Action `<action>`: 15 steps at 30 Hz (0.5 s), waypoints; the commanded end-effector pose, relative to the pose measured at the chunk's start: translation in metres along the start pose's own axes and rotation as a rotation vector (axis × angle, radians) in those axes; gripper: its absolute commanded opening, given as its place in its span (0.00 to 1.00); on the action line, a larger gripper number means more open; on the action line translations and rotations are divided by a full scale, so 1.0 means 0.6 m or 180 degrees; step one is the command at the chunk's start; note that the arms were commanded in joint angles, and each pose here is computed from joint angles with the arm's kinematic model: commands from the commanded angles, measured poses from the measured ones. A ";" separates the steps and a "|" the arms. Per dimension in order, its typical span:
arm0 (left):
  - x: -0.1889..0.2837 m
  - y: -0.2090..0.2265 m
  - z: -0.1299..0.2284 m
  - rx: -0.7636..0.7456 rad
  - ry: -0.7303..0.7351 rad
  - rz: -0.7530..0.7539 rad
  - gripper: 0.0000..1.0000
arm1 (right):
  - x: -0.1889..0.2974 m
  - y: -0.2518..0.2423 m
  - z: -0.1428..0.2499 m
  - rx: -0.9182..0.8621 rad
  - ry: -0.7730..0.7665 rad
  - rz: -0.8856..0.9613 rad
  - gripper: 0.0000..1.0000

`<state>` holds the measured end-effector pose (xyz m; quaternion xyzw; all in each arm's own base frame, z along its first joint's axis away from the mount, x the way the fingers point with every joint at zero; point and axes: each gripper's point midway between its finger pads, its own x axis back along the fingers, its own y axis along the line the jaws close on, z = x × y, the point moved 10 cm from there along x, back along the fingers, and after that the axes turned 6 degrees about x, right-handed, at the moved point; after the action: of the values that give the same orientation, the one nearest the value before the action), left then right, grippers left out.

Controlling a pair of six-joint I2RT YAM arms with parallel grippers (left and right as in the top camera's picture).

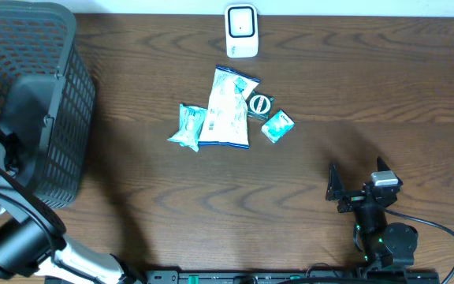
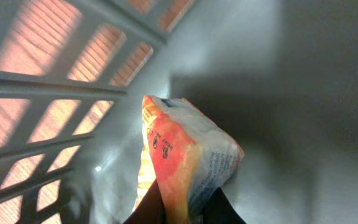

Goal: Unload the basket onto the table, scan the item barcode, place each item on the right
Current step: 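Grasp the orange-red box inside the basket with the left gripper, then carry the orange-red box to the scanner and drop it right of the items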

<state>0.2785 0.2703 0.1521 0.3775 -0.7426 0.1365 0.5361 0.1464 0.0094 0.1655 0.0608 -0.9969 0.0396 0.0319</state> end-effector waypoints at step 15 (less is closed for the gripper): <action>0.522 -0.132 0.030 0.0812 -0.1767 0.3536 0.07 | 0.000 0.002 0.001 -0.0019 0.0000 -0.0027 0.99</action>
<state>0.2669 0.1225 0.4045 0.1321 -0.9263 0.3400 0.0945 0.1464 0.0094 0.1655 0.0608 -0.9969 0.0394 0.0319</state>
